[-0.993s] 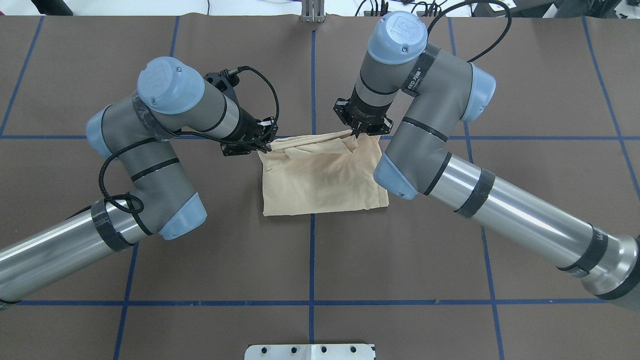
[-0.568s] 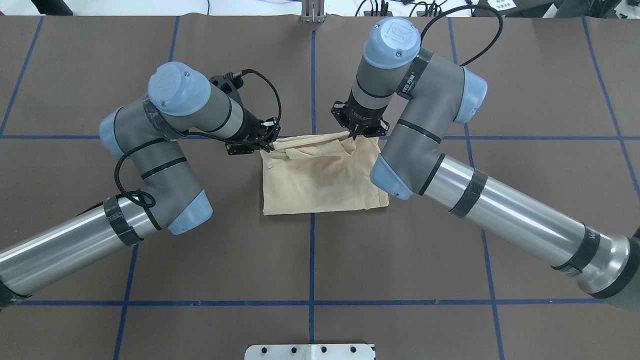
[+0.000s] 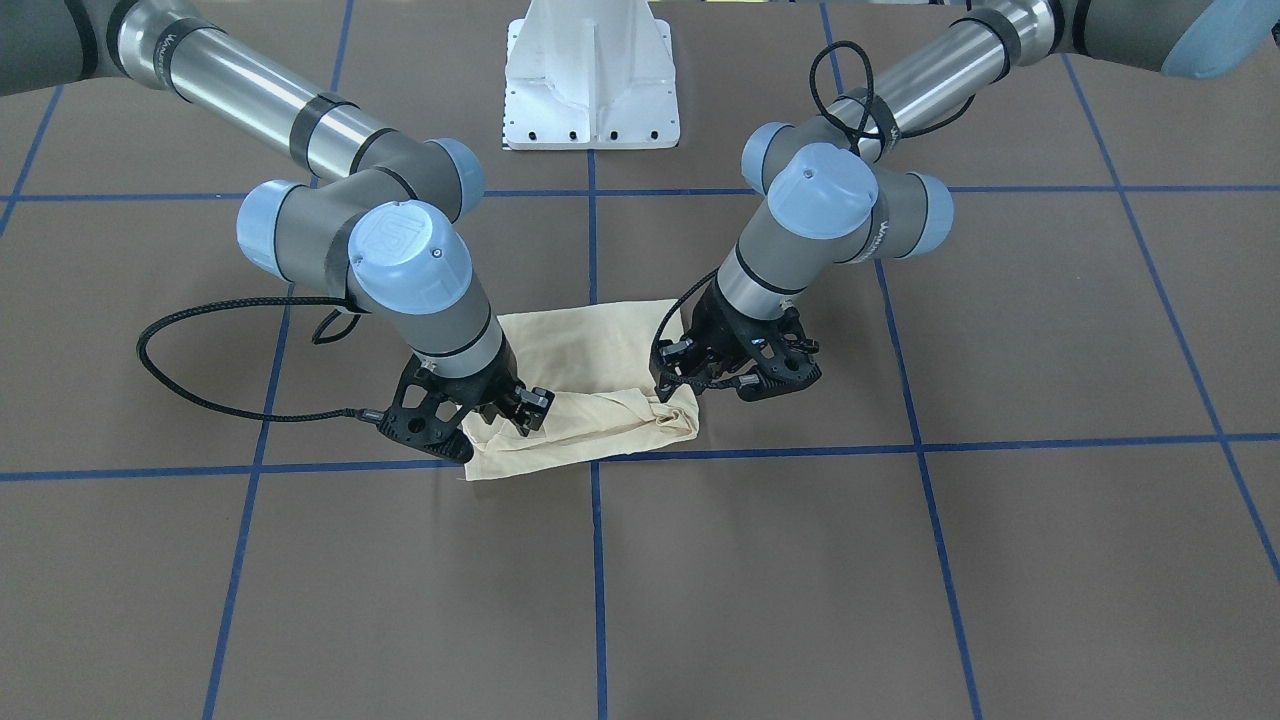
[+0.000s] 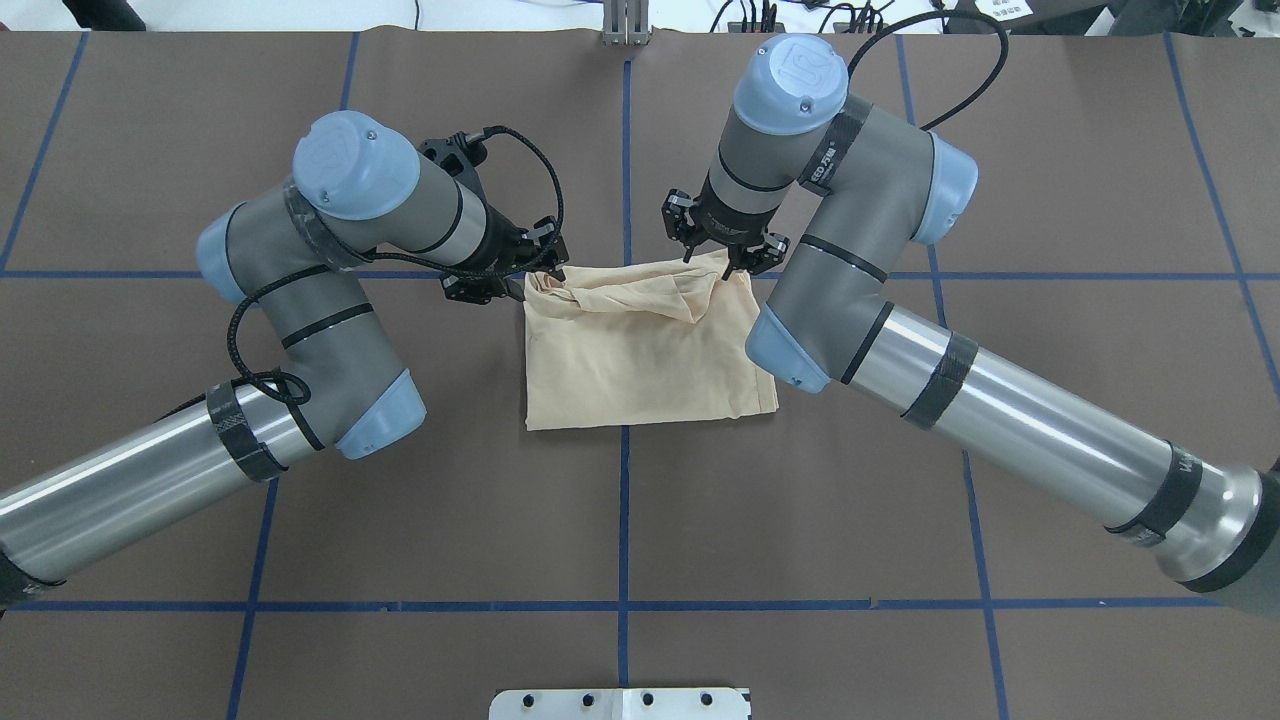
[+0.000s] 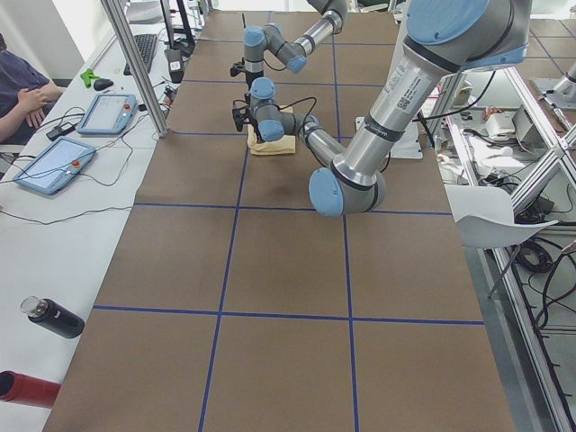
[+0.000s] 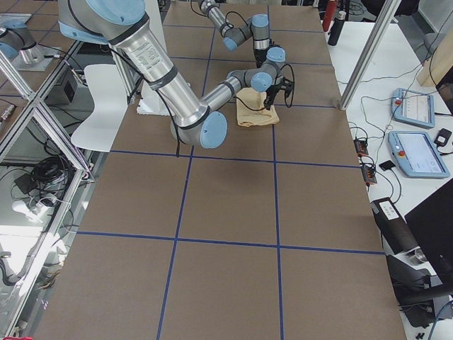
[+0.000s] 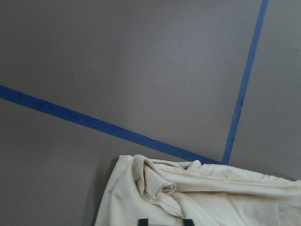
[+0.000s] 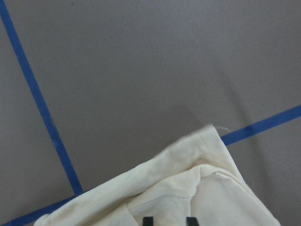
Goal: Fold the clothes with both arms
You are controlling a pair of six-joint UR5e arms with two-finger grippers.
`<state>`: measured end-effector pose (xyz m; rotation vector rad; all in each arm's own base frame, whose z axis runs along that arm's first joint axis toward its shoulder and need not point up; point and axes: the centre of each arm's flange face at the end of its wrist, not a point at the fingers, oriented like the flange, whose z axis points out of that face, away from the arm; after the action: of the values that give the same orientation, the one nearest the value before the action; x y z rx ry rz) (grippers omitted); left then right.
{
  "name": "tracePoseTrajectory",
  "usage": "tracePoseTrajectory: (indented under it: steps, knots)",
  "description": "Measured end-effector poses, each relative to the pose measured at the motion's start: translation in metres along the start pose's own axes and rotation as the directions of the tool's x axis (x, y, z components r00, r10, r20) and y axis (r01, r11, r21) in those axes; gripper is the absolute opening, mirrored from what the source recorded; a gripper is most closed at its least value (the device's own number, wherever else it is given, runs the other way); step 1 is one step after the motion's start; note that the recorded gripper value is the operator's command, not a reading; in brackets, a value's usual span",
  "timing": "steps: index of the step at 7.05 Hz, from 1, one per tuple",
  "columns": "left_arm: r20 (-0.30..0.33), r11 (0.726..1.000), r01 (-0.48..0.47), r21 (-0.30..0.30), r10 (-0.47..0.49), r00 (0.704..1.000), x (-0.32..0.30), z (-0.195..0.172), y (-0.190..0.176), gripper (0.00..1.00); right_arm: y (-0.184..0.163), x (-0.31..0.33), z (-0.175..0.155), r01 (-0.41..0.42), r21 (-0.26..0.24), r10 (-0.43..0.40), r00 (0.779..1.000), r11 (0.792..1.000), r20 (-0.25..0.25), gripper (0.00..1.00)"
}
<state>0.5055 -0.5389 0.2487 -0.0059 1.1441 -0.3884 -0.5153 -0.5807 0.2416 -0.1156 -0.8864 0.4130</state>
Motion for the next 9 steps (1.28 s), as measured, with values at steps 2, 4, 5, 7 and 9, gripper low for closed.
tracePoseTrajectory:
  steps: [2,4,5,7,9]
  knots:
    - [0.010,0.999,-0.045,0.015,0.045,0.999,-0.029,-0.022,-0.028,0.99,0.000,-0.004,-0.022,0.034,-0.011,-0.034,0.999,0.999,0.039,0.99]
    - [0.025,0.992,-0.118,0.037,0.117,0.993,-0.073,-0.051,-0.049,0.99,0.050,-0.014,-0.025,0.103,-0.007,-0.103,0.992,0.995,0.070,0.99]
    - [0.036,0.989,-0.142,0.048,0.141,0.989,-0.088,-0.059,-0.059,0.99,0.091,-0.021,-0.004,0.155,0.017,-0.155,0.987,0.988,0.047,0.99]
    - [0.059,0.984,-0.170,0.058,0.167,0.984,-0.111,-0.065,-0.071,0.99,0.143,-0.026,0.031,0.291,0.067,-0.290,0.957,0.954,-0.032,0.99]
    - [0.068,0.983,-0.174,0.058,0.170,0.983,-0.118,-0.064,-0.073,0.99,0.142,-0.026,0.046,0.413,0.104,-0.405,0.910,0.905,-0.092,0.99]
